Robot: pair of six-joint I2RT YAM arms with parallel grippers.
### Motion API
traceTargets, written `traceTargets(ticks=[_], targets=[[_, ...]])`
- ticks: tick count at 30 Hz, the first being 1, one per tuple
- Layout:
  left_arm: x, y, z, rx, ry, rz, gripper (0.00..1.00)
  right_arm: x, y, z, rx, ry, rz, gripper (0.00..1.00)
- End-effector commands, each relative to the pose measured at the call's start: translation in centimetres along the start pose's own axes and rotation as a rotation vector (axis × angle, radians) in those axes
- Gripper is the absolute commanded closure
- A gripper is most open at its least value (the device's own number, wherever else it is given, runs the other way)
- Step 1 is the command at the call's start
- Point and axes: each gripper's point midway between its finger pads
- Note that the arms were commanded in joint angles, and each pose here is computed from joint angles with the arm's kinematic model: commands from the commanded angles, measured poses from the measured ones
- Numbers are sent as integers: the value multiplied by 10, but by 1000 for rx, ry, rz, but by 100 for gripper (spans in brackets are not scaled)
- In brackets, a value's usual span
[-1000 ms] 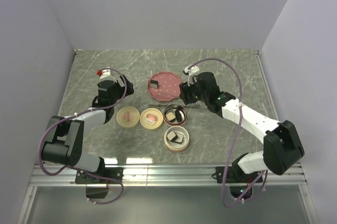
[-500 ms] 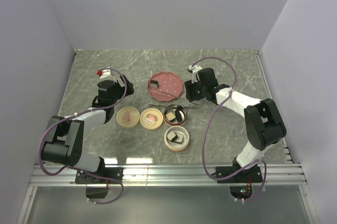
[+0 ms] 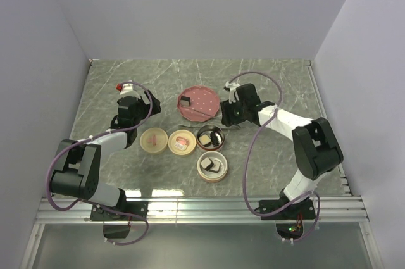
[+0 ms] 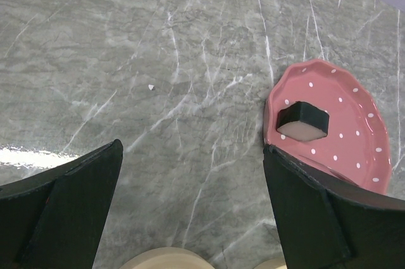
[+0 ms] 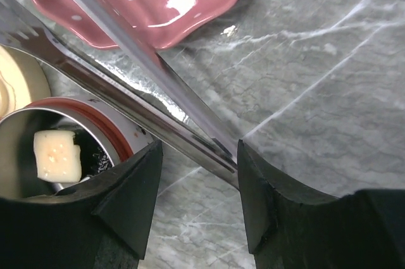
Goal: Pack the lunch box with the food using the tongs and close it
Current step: Grab the clamp with the right arm
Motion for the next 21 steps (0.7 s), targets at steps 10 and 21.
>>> traceTargets(ticks=[10,21], targets=[[-3,19,-15,13,-45,-50,1,-18,4,-3,13,-52,102,44],[-2,19,-15,11,-47,-51,1,-28,-9,-12,49,-135,198,73]])
Point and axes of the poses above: each gripper's point midway between its finger pads, its own x axis back along the fingers, its own z axis along the line the jaws close on, y = z × x, and after that the axes turned 10 degrees about x, right-handed
